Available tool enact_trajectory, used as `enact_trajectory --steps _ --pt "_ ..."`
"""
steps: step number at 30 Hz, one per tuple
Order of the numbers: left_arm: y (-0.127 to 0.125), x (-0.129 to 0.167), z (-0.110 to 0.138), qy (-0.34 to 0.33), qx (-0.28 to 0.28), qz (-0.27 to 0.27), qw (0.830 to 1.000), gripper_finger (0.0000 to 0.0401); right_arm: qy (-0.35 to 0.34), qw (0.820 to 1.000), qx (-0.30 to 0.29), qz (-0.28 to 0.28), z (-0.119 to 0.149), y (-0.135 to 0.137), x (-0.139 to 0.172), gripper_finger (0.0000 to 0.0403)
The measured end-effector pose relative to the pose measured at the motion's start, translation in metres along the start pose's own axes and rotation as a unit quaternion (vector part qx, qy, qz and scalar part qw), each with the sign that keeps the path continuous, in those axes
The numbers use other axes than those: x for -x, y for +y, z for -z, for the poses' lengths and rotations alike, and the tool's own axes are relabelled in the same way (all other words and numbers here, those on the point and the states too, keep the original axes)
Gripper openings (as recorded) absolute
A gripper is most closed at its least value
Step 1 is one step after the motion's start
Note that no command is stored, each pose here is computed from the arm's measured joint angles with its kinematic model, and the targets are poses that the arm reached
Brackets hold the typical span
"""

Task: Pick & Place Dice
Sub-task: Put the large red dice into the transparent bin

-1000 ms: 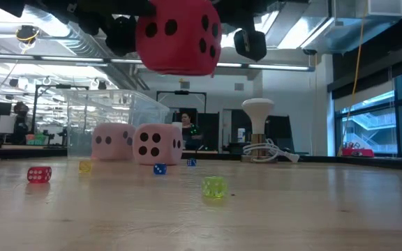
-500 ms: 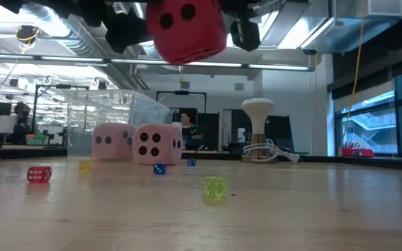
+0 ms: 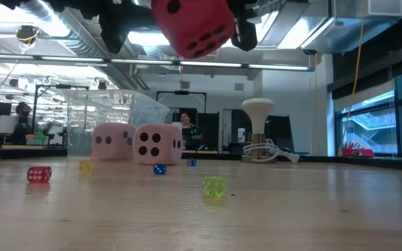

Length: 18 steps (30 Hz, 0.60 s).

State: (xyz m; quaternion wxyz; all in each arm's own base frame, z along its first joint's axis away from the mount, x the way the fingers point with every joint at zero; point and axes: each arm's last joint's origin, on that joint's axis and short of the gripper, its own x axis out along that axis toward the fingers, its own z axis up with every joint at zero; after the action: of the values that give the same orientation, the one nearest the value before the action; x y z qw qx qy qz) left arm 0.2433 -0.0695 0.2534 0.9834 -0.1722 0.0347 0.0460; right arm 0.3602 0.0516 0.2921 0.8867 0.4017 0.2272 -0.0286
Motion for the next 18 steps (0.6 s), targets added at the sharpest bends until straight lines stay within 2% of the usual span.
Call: enact_trajectory --steps 4,5,8,11,18 --pt "-0.003 0.0 -0.008 -0.027 0.035 0.024 0.999 0.0028 0.015 1.0 0.002 0.002 0.006 0.0 -0.002 0.0" --pt "-0.004 0.001 -0.01 -0.037 0.039 0.028 0.998 0.0016 0.018 1.0 0.003 -0.001 0.007 0.001 -0.002 0.0" --pt "-0.007 0.002 -0.015 -0.058 0.032 0.037 0.997 0.0 0.02 1.0 0.005 -0.004 0.009 0.003 -0.002 0.0" --pt "-0.007 0.002 -0.015 -0.059 0.026 0.039 0.997 0.0003 0.018 1.0 0.007 -0.002 0.012 0.005 -0.002 0.0" --pt "-0.006 0.001 -0.003 -0.002 0.041 0.037 0.998 0.0001 0.022 1.0 0.01 0.003 0.016 0.007 -0.001 0.0"
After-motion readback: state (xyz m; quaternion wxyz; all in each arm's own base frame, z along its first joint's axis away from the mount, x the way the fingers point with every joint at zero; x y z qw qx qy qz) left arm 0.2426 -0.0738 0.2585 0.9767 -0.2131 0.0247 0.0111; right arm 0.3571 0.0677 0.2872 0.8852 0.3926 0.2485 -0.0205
